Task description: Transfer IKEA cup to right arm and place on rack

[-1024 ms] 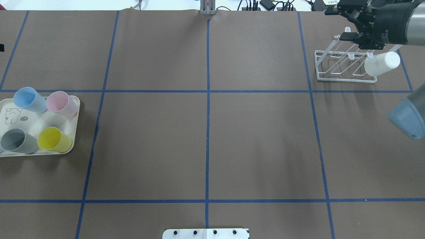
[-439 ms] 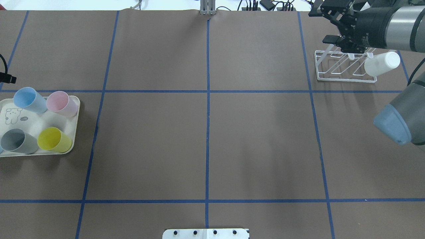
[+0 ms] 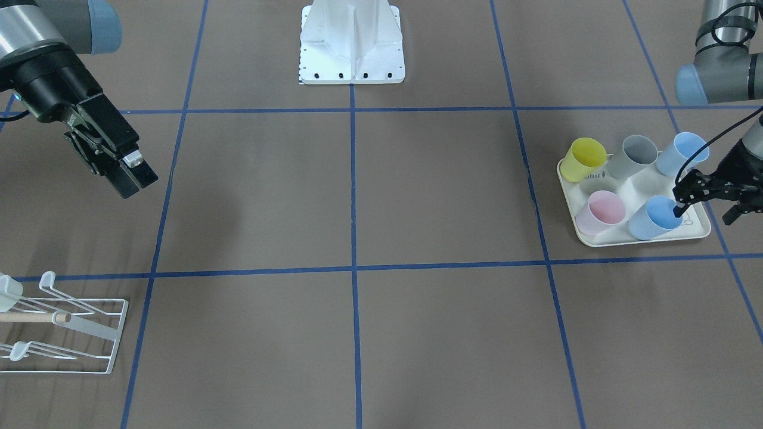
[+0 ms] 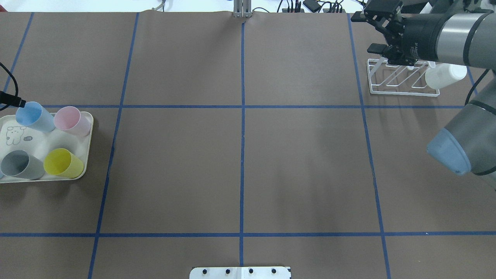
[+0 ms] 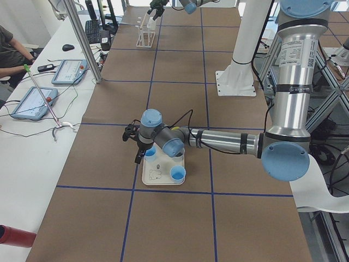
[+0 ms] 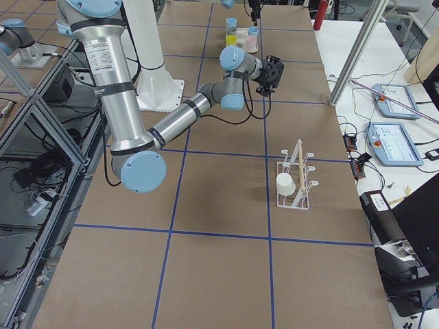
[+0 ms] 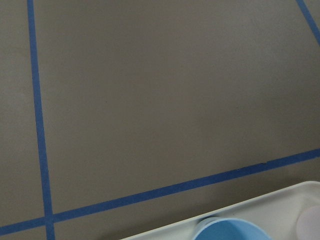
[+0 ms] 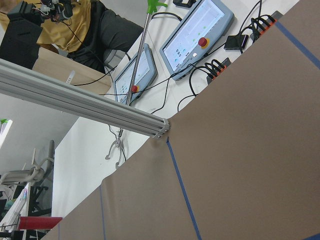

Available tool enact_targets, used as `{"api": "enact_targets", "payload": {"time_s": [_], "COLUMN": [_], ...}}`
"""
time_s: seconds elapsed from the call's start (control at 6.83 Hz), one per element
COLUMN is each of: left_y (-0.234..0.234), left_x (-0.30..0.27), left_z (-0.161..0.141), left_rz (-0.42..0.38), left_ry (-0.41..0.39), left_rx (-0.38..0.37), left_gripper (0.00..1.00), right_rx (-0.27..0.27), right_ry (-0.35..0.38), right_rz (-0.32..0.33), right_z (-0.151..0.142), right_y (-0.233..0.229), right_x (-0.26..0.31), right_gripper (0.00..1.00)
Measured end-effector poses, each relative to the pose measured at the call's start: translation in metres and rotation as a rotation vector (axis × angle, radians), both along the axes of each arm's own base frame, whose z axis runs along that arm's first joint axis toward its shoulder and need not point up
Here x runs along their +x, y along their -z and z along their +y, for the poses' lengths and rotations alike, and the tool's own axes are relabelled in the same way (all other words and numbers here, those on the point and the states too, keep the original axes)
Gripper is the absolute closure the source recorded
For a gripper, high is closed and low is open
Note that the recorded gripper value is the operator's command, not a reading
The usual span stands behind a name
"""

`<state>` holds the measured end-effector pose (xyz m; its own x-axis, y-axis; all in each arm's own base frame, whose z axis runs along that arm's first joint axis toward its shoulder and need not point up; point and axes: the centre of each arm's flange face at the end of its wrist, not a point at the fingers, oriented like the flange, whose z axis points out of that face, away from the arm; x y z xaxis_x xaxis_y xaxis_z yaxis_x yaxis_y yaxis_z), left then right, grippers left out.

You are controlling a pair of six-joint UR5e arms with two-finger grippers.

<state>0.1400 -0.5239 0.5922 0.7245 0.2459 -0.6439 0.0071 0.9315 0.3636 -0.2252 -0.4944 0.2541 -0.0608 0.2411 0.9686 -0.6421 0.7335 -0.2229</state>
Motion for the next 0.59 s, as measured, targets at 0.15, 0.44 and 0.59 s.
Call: {"api": "enact_targets", "payload": {"time_s": [0.15, 0.44, 0.59], "left_y": [-0.002, -0.004, -0.006], "left_x": [0.01, 0.023, 0.025], "left_z": [0.003, 0.006, 0.006], "left_rz": [-0.002, -0.004, -0.007], "left_ry": [-0.02, -0.044, -0.048], "left_rx": [-0.003, -0.007, -0.009], "left_gripper": [0.01, 0.41, 0.64], "right_rx": [0.001, 0.001, 0.002], "right_ry": [-0.001, -0.003, -0.002], "right_rz": [0.0, -0.001, -0.001], "right_z": [0.0, 0.001, 0.001], "right_y": [0.0, 0.001, 0.001], "right_x": [-0.001, -0.001, -0.001], "right_gripper": [0.0, 0.0, 0.0]}}
